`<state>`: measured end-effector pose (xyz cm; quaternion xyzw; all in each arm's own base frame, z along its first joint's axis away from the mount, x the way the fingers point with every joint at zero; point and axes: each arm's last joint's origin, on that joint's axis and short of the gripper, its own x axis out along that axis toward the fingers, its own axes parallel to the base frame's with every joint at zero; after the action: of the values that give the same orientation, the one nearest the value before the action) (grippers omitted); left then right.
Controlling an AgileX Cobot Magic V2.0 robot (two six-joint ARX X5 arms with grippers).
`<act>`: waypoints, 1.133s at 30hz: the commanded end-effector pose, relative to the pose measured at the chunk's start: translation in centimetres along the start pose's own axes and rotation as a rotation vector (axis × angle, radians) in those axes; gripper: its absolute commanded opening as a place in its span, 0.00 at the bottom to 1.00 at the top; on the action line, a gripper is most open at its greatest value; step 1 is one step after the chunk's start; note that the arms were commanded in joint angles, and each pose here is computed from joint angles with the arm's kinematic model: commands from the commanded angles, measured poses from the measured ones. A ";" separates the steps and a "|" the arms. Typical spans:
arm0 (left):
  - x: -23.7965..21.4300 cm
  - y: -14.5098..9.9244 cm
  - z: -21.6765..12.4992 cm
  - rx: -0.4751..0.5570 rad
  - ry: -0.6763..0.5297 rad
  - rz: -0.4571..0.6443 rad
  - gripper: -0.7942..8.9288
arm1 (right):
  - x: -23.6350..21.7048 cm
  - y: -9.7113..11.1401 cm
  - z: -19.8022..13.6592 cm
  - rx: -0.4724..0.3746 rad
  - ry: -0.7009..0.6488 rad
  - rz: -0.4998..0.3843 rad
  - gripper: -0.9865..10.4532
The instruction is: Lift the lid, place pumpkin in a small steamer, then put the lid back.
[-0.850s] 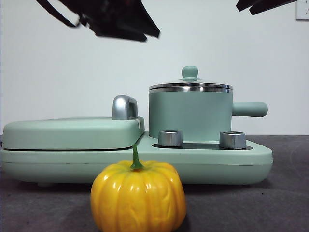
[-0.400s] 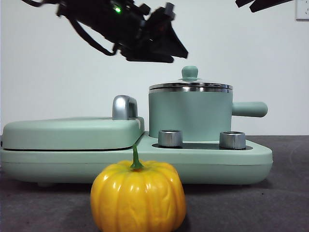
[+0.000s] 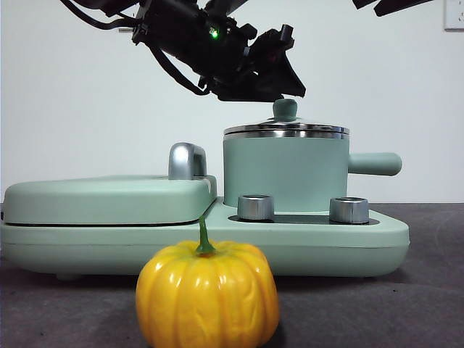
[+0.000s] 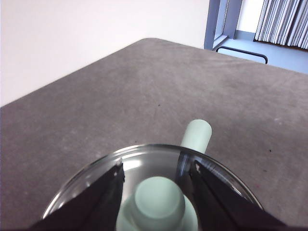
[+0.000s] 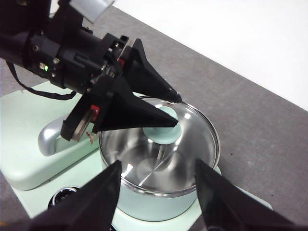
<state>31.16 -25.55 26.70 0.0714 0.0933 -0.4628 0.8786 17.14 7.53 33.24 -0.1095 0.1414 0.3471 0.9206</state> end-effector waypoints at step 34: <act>1.3 -0.2 -1.0 -0.017 0.046 0.007 0.09 | -0.1 0.0 0.5 0.005 -0.021 -0.005 0.30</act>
<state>31.38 -25.84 25.55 0.0783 0.1172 -0.4540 0.8798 17.15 7.52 33.24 -0.1098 0.1414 0.3459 0.9211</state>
